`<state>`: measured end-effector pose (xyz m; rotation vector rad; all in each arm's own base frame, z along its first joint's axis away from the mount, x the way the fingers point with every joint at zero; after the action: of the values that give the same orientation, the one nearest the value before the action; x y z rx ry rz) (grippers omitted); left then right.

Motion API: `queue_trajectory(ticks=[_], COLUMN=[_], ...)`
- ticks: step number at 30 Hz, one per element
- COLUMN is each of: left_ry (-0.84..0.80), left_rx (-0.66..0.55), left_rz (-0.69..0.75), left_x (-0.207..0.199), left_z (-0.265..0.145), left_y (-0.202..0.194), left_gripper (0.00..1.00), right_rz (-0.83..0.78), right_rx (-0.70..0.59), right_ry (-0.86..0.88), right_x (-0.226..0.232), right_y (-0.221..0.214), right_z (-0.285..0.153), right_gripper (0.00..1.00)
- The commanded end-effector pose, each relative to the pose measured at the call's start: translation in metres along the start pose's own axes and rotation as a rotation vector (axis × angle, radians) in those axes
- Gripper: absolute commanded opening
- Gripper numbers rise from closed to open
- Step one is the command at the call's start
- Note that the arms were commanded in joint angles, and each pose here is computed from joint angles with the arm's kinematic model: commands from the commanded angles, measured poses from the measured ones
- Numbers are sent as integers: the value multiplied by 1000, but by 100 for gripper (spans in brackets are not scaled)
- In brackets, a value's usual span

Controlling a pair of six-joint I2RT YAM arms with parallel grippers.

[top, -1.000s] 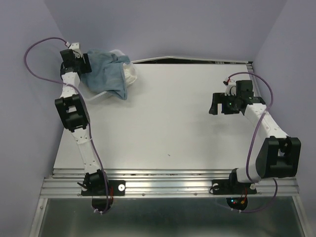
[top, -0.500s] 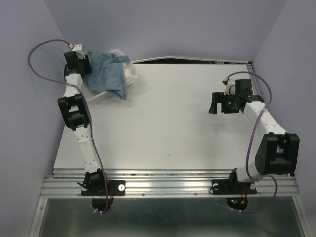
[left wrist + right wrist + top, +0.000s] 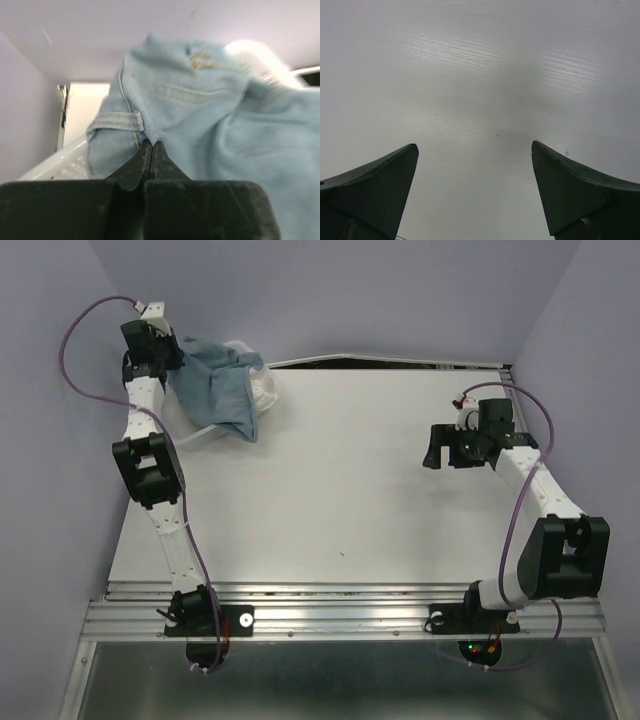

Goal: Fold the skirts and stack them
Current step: Grab the skirt from the pile, then move the skirt to the center of the board

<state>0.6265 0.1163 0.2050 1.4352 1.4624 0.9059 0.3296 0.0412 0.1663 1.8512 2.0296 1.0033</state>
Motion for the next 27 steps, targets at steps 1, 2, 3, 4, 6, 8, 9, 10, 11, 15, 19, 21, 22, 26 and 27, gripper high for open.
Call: queue_trajectory(ticks=[1, 2, 3, 4, 6, 8, 9, 10, 11, 15, 19, 21, 22, 26, 27], left_ry=[-94, -100, -115, -119, -130, -202, -260, -284, -315, -444, -591, -702, -735, -943, -969], left_rx=[-502, -537, -574, -634, -687, -760, -779, -816, -828, -846, -781, -700, -682, -411, -361], left_rz=[243, 275, 303, 341, 414, 440, 459, 472, 485, 509, 511, 527, 536, 543, 539], left_x=[-82, -94, -118, -136, -163, -207, -232, -244, -256, -306, -353, -378, -385, -417, -420], left_z=[-150, -165, -179, -209, -235, -273, -285, -307, -316, -350, -361, -357, -362, -326, -319], left_y=[215, 227, 239, 258, 271, 283, 283, 288, 288, 275, 243, 206, 194, 86, 69], left_gripper=[0, 0, 0, 0, 0, 0, 0, 0, 0, 0, 0, 0, 0, 0, 0], right_rz=[-37, -41, -48, -51, -61, -59, -60, -55, -57, -71, -90, -104, -108, -111, -108], right_rx=[-136, -144, -158, -170, -197, -244, -266, -290, -310, -395, -433, -448, -447, -419, -408], right_ry=[24, 28, 32, 32, 22, 4, -1, -11, -8, -1, 34, 44, 40, 6, 6], right_x=[15, 16, 18, 20, 22, 18, 17, 13, 13, 14, 21, 25, 24, 15, 14], right_y=[35, 36, 39, 42, 48, 61, 67, 73, 79, 109, 124, 128, 128, 121, 118], right_z=[-31, -34, -39, -42, -51, -64, -70, -76, -82, -109, -124, -130, -129, -125, -122], right_gripper=[100, 100, 100, 100, 100, 100, 100, 100, 100, 100, 100, 100, 100, 100, 100])
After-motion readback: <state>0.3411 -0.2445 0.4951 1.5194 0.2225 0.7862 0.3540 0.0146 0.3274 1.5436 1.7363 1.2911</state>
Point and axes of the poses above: each gripper's point midway between its finger pads, its own z axis out along the fingers, its own x axis along the line the jaws close on, y = z × x, the point moved 4 cm from there along -z, back along the fingers, and after that the axes turned 2 degrees about z, right-handed, at the moved point
